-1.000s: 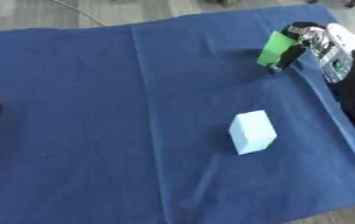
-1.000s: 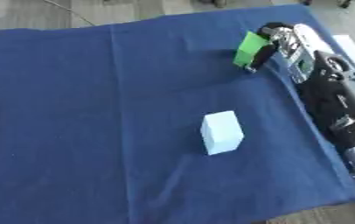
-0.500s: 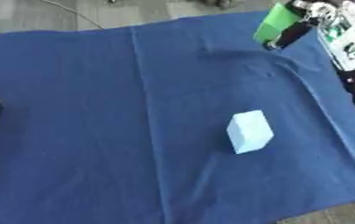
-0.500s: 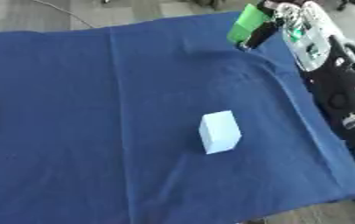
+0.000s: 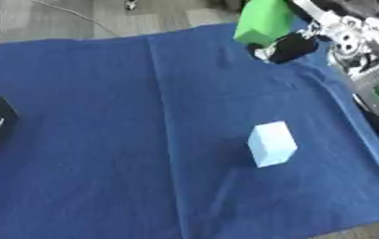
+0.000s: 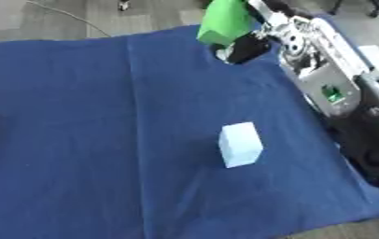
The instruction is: Pick up the objects with one hand, pass them to the other hand, and then place them into the box on the other side of the table.
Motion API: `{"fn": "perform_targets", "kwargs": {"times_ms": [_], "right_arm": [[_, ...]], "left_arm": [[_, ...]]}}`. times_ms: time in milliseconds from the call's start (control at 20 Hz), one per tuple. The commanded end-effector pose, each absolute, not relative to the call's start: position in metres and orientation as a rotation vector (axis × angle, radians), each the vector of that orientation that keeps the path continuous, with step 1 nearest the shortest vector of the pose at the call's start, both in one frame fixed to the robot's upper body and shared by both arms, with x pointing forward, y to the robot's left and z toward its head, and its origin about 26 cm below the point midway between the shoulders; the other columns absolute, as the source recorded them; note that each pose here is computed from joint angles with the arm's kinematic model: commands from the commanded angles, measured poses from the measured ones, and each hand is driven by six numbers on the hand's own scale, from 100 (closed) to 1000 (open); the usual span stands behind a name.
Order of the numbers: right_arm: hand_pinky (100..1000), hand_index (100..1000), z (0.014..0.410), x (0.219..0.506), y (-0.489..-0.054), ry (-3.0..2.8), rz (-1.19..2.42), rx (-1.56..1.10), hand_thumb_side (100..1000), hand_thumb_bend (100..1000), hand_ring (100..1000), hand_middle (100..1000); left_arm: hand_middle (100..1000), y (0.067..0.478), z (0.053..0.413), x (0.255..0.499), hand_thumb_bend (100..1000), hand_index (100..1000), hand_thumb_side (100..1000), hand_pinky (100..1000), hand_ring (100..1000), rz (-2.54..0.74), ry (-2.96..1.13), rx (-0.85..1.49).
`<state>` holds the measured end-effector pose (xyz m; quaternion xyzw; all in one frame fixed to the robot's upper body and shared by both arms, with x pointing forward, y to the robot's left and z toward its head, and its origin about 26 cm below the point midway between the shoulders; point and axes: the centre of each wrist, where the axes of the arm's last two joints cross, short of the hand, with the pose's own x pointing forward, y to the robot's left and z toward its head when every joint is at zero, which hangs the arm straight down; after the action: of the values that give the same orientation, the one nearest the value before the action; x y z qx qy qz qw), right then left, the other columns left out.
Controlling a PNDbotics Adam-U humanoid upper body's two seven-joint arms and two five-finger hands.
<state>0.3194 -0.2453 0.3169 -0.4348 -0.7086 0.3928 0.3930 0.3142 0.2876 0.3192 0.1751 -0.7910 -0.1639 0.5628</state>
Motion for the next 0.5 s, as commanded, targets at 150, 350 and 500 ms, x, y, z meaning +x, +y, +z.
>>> {"fn": "perform_targets", "kwargs": {"times_ms": [150, 350, 500], "right_arm": [[761, 680, 0.305, 0.303, -0.202, -2.038, 1.033, -1.127, 100, 100, 643, 575], [751, 677, 0.290, 0.302, -0.176, -2.149, 1.044, -1.151, 100, 100, 633, 571], [749, 676, 0.284, 0.298, -0.157, -2.218, 1.084, -1.171, 100, 222, 634, 570]], "left_arm": [[724, 0.272, 0.337, 0.308, 355, 873, 841, 822, 852, -0.528, -1.795, 0.432], [735, 0.256, 0.341, 0.302, 376, 874, 824, 839, 862, -0.651, -1.748, 0.413], [735, 0.245, 0.343, 0.296, 410, 871, 815, 840, 861, -0.751, -1.719, 0.392]]}}
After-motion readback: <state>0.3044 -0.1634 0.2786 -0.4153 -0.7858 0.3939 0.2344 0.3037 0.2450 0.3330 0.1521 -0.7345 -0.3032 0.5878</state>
